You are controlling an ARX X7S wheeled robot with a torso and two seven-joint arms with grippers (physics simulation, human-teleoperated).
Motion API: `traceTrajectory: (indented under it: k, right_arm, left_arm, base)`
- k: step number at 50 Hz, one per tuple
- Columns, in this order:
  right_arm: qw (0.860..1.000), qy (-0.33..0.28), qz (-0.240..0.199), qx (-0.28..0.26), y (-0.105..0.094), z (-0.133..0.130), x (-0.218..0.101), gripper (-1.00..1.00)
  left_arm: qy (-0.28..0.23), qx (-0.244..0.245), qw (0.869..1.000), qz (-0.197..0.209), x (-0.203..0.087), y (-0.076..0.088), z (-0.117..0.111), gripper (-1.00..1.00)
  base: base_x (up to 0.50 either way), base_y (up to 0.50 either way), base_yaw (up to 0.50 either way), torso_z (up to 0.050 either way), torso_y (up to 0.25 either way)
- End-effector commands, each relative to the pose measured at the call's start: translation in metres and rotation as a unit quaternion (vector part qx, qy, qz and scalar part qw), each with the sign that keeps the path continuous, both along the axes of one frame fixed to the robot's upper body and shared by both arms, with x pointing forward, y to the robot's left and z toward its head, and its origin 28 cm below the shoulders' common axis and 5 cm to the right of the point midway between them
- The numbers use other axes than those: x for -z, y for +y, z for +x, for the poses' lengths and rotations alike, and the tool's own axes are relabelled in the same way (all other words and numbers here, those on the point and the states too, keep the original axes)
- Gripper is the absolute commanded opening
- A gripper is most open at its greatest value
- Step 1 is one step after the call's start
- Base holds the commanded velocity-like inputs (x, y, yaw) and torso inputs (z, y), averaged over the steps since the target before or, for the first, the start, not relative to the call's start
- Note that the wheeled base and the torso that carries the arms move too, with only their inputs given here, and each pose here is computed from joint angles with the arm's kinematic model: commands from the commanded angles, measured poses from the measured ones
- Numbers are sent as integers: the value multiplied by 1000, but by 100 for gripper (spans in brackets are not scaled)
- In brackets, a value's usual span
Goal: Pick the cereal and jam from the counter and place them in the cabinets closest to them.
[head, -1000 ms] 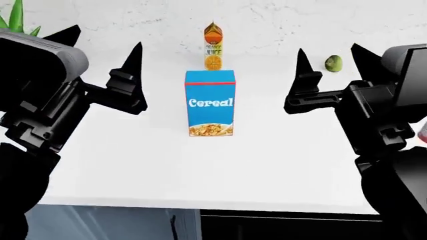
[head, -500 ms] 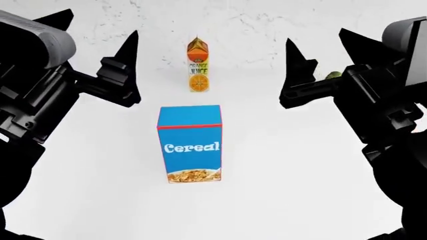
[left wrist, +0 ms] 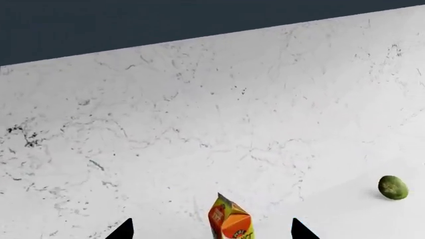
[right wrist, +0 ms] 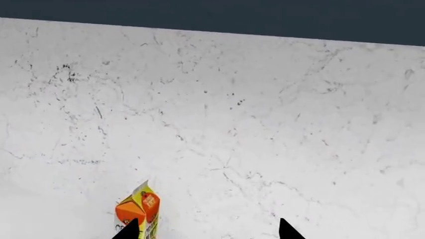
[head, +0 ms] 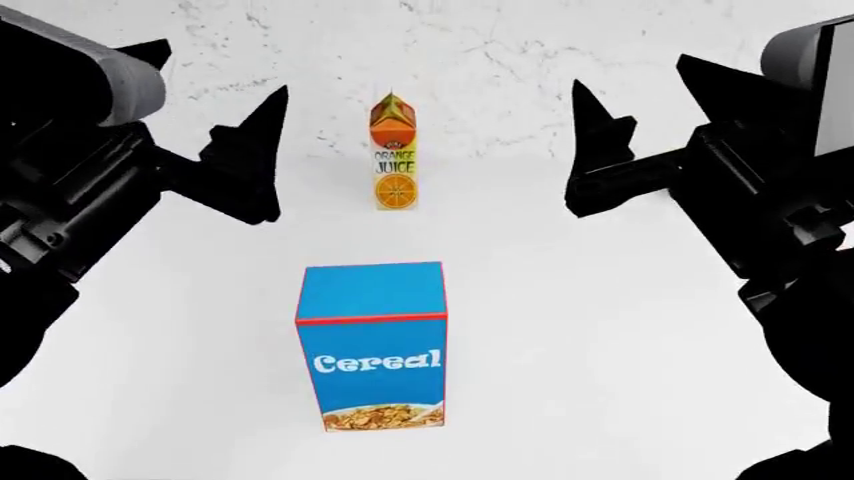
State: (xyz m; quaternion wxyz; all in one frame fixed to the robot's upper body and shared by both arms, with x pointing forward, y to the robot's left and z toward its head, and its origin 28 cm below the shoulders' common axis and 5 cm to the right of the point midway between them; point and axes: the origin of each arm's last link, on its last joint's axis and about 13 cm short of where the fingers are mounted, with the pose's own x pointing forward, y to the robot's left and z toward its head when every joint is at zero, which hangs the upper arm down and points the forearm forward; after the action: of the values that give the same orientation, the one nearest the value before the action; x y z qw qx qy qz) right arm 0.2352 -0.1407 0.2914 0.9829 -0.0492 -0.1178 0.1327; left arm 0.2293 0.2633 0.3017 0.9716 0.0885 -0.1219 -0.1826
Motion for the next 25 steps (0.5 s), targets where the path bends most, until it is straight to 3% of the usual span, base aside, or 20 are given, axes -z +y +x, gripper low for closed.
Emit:
traceTrajectory:
  k: [1,6,11,15,18,22,25]
  right_arm:
    - [1000,5,1,13,-7,-1,2,100]
    - [1000,6,7,24,-8,1,5,100]
    - [1000,8,10,20,-4,5,9,100]
    - [1000,9,-3,24,-2,5,14,100]
    - [1000,10,-5,24,-1,5,15,100]
    - [1000,10,-5,25,-1,5,16,100]
    - [1000,9,-2,25,-2,5,18,100]
  left_arm:
    - [33,91,995,9,7,13,-11,100]
    - [53,152,987,7,12,30,-15,100]
    - [50,187,981,11,5,35,-16,100]
    - [-17,139,989,-48,-8,31,-18,100]
    - [-34,124,990,-64,-10,30,-19,100]
    - [-38,121,990,-67,-11,30,-19,100]
    - [-29,131,991,-20,-15,32,-8,100]
  base:
    - [0,0,0,0,0]
    - [0,0,0,0,0]
    - [0,0,0,0,0]
    - [0,0,0,0,0]
    - [0,0,0,0,0]
    - [0,0,0,0,0]
    - [0,0,0,0,0]
